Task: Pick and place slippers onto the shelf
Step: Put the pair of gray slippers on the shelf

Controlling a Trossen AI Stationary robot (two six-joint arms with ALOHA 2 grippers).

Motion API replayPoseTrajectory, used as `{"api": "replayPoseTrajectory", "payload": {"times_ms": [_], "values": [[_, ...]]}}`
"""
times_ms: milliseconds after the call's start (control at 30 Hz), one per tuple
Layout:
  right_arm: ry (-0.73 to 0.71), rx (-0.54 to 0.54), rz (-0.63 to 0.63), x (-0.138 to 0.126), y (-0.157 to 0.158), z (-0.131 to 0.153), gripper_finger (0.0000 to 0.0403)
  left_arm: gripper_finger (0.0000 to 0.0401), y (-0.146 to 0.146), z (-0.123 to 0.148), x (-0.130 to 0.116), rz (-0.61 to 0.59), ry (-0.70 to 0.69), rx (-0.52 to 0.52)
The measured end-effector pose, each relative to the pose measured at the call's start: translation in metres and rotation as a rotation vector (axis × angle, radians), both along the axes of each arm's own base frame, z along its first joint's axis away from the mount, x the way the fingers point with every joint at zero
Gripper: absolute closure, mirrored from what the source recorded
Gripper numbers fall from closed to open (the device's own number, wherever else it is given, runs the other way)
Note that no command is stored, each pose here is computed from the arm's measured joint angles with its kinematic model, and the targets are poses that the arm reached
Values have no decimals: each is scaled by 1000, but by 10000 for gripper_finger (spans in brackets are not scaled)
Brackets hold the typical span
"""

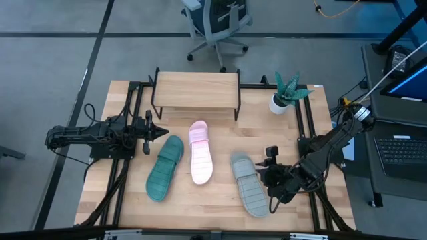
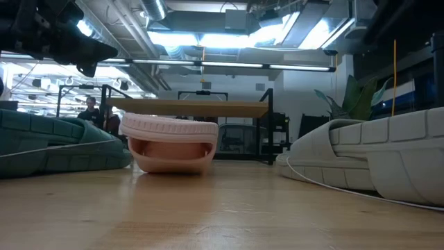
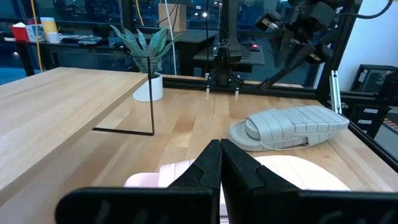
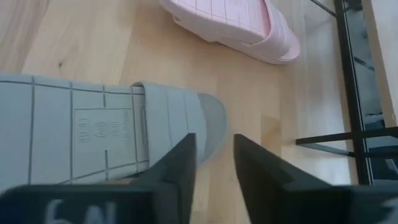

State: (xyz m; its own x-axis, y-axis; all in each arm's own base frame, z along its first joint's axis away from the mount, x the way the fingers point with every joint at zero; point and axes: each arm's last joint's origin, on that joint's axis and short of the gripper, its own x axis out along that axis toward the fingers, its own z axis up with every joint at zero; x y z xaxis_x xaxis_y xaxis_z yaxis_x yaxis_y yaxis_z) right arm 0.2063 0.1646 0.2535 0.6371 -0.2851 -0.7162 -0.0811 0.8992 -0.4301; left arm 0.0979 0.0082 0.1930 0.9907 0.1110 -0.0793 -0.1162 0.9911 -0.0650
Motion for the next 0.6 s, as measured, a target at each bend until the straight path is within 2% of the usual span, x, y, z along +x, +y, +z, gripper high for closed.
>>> {"api": "replayPoseTrajectory", "payload": {"times_ms": [133,233,600], "values": [[-6,10,4,1,1,0,234,401,0,0,0,0,1,0],[-5,9,7,1,2,0,212,401,0,0,0,0,1,0],[41,-36,26,17,16,-28,205,401,0,-1,0,0,7,0]]}}
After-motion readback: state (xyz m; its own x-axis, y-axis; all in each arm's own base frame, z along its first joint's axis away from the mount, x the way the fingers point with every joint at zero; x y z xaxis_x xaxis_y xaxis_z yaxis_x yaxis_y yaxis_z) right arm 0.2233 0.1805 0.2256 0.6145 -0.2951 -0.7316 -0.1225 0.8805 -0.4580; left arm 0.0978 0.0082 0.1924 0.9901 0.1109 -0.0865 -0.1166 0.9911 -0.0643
